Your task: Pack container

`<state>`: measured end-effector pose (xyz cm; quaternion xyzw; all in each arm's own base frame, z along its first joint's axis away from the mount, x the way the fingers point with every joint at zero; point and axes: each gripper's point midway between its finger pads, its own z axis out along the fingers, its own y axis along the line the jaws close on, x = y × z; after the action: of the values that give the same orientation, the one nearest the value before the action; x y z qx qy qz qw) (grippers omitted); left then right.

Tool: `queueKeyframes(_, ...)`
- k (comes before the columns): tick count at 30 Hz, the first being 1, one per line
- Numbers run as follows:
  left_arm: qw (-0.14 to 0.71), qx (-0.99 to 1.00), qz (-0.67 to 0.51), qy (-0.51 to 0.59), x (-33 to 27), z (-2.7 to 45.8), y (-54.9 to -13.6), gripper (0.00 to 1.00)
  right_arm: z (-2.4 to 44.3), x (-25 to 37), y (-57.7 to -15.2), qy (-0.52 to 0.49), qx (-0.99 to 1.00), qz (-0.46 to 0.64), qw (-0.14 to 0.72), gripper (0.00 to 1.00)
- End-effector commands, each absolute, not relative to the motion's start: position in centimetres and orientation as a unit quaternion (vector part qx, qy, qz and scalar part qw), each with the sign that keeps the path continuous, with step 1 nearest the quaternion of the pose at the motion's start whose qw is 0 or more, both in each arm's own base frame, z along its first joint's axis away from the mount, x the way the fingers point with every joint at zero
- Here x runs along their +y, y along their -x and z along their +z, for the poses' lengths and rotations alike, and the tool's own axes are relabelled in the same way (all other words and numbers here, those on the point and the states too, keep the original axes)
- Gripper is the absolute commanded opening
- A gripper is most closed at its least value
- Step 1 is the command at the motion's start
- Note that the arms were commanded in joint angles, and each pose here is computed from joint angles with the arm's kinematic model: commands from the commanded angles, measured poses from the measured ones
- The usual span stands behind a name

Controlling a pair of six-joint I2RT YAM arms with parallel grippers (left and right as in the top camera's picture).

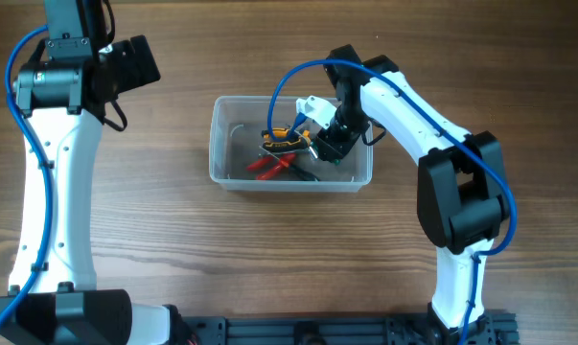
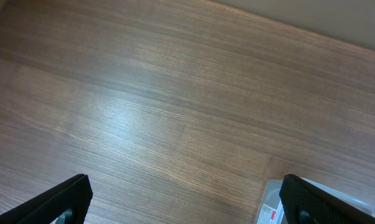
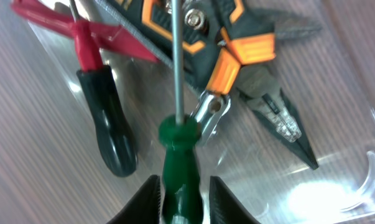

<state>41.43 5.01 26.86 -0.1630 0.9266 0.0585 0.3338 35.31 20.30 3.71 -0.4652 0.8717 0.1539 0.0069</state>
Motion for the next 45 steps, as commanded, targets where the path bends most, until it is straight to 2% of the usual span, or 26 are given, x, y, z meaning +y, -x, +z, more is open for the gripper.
queueKeyframes(1,0.340,0.923,0.054,0.173,5.1,27.4,-41.3,1.00,3.1,20.4,-35.2,0.470,0.869,0.153,0.001,0.33)
queueKeyframes(4,0.341,0.923,0.054,0.173,5.1,27.4,-41.3,1.00,3.1,20.4,-35.1,0.465,0.871,0.157,-0.001,0.40)
queueKeyframes(12,0.341,0.923,0.054,0.173,5.1,27.4,-41.3,1.00,4.1,21.6,-34.6,0.453,0.870,0.196,0.000,0.40)
queueKeyframes(17,0.340,0.923,0.054,0.173,5.1,27.4,-41.3,1.00,6.4,22.4,-35.3,0.458,0.866,0.201,0.012,0.40)
queueKeyframes(20,0.340,0.923,0.054,0.173,5.1,27.4,-41.3,1.00,9.7,23.8,-36.5,0.466,0.858,0.209,0.048,0.40)
queueKeyframes(24,0.340,0.923,0.054,0.173,5.1,27.4,-41.3,1.00,16.8,26.0,-39.0,0.441,0.858,0.228,0.134,0.41)
queueKeyframes(25,0.340,0.923,0.054,0.173,5.1,27.4,-41.3,1.00,18.7,26.0,-39.9,0.417,0.867,0.221,0.159,0.45)
queueKeyframes(31,0.340,0.923,0.054,0.173,5.1,27.4,-41.3,1.00,28.6,19.0,-45.9,0.201,0.926,0.117,0.299,0.49)
queueKeyframes(32,0.340,0.923,0.054,0.173,5.1,27.4,-41.3,1.00,29.9,16.8,-46.5,0.165,0.928,0.093,0.319,0.52)
queueKeyframes(35,0.340,0.923,0.054,0.173,5.1,27.4,-41.3,1.00,32.8,9.5,-47.7,0.057,0.929,0.027,0.364,0.87)
queueKeyframes(36,0.341,0.923,0.054,0.173,5.1,27.4,-41.3,1.00,33.4,8.0,-47.8,0.039,0.928,0.022,0.370,0.95)
queueKeyframes(37,0.340,0.923,0.054,0.173,5.1,27.4,-41.3,1.00,33.9,6.3,-47.8,0.024,0.926,0.021,0.375,0.99)
queueKeyframes(40,0.341,0.923,0.054,0.173,5.1,27.4,-41.3,1.00,34.6,2.8,-47.8,0.004,0.924,0.030,0.382,1.00)
queueKeyframes(45,0.341,0.923,0.054,0.173,5.1,27.4,-41.3,1.00,34.6,1.8,-47.9,-0.007,0.923,0.043,0.381,1.00)
